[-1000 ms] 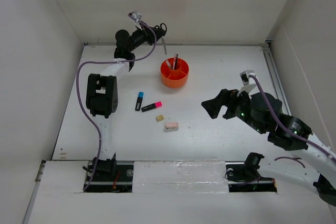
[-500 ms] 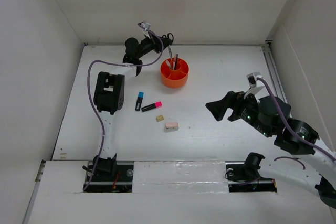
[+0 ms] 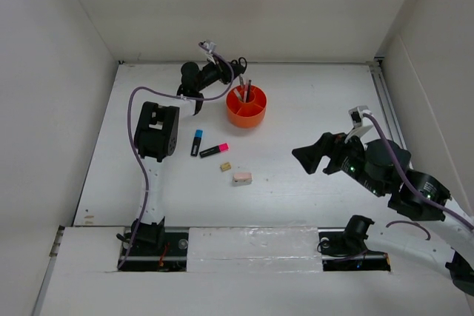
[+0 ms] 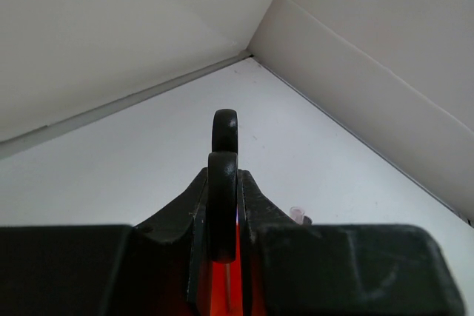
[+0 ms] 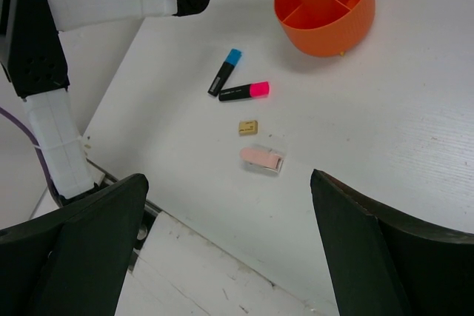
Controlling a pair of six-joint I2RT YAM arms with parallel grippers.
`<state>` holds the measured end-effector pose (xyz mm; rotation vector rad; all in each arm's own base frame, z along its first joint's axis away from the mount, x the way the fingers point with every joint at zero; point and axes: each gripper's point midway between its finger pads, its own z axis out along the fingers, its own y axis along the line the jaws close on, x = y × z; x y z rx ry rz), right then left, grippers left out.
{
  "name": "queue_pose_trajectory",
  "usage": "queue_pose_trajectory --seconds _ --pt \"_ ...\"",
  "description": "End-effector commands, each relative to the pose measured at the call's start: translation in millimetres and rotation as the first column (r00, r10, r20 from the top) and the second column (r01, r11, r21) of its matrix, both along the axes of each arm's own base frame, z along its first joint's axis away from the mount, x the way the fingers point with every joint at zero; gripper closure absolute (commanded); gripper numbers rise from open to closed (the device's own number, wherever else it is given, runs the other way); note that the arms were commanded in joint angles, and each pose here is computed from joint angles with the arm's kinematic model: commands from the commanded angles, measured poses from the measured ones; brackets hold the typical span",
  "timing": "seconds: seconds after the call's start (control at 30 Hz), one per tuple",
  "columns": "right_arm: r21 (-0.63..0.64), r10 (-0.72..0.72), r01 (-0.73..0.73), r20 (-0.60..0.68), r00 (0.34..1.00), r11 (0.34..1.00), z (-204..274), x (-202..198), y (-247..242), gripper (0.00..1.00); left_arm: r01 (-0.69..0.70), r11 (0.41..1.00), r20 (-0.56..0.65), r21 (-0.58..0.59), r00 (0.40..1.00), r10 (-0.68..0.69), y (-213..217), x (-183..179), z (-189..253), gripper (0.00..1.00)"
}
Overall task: Sort the stationery into containers
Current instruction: Place the scissors in the storage box.
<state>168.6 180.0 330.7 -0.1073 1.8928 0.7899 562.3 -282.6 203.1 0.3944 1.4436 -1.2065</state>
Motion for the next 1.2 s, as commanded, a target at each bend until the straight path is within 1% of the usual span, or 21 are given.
queue_pose_trajectory --seconds 0.0,0.1,0.2,0.23,0.27,0.3,0.37,0.4,0.53,0.57,0.67,0.7,0.8,0.87,0.93,0.97,1.0,1.03,1.17 --pt "0.015 0.014 -0.014 0.026 1.000 1.000 7 -2 0 0.03 0.021 1.000 0.101 -0.008 0.995 -0.020 -2 -12 22 1.00" --pt "0.008 0.014 -0.014 0.021 1.000 1.000 5 -3 -1 0.03 0.021 1.000 0.089 -0.005 0.996 -0.021 -1 -14 15 1.00" --pt "0.014 0.005 -0.005 0.028 1.000 1.000 7 -3 -4 0.03 0.030 1.000 0.081 0.000 0.996 -0.030 -1 -16 11 0.96" --pt "0.014 0.005 -0.005 0.028 1.000 1.000 7 -3 -4 0.03 0.030 1.000 0.079 0.000 0.996 -0.030 -1 -18 12 0.94" --pt "0.014 0.005 -0.005 0.028 1.000 1.000 7 -3 -4 0.03 0.030 1.000 0.068 0.003 0.997 -0.030 0 -21 9 0.89" --pt "0.014 0.005 -0.005 0.028 1.000 1.000 7 -3 -4 0.03 0.030 1.000 0.082 0.000 0.996 -0.030 0 -23 8 0.86" --pt "0.022 0.005 -0.005 0.033 0.999 1.000 9 -4 -5 0.03 0.018 1.000 0.083 -0.004 0.996 -0.018 2 -25 9 0.82" --pt "0.022 0.005 -0.005 0.033 0.999 1.000 9 -4 -5 0.03 0.018 1.000 0.068 -0.001 0.998 -0.018 3 -27 3 0.77" --pt "0.020 -0.004 0.004 0.035 0.999 1.000 9 -4 -9 0.03 0.018 1.000 0.089 -0.006 0.996 -0.018 5 -34 6 0.74" --pt "0.020 -0.004 0.004 0.035 0.999 1.000 9 -5 -9 0.03 0.021 1.000 0.082 -0.012 0.996 -0.020 5 -36 5 0.71" --pt "0.020 -0.004 0.004 0.035 0.999 1.000 9 -5 -9 0.03 0.028 0.999 0.118 -0.038 0.993 -0.024 7 -48 26 0.64" --pt "0.028 -0.005 0.004 0.040 0.999 1.000 11 -6 -11 0.03 0.029 0.999 0.121 -0.039 0.992 -0.024 8 -51 29 0.50" --pt "0.028 -0.005 0.004 0.040 0.999 1.000 11 -6 -11 0.03 0.012 0.998 0.158 -0.056 0.987 -0.003 12 -58 51 0.46" --pt "0.028 -0.005 0.004 0.040 0.999 1.000 9 -5 -10 0.03 0.013 0.998 0.169 -0.059 0.986 -0.003 13 -62 59 0.38" --pt "0.028 -0.005 0.004 0.040 0.999 1.000 9 -5 -10 0.03 0.012 0.998 0.164 -0.057 0.987 -0.003 14 -64 61 0.36" --pt "0.029 0.004 -0.005 0.038 0.999 1.000 9 -6 -8 0.03 0.013 0.998 0.172 -0.060 0.985 -0.002 14 -65 65 0.21" --pt "0.029 0.004 -0.005 0.038 0.999 1.000 9 -6 -8 0.03 0.012 0.998 0.164 -0.057 0.987 -0.003 14 -65 64 0.00" --pt "0.029 0.004 -0.005 0.038 0.999 1.000 9 -6 -8 0.03 0.004 0.998 0.175 -0.065 0.984 0.008 15 -65 72 0.00" --pt "0.029 0.004 -0.005 0.038 0.999 1.000 9 -6 -8 0.03 -0.049 0.996 0.152 -0.078 0.987 0.060 26 -61 72 0.00"
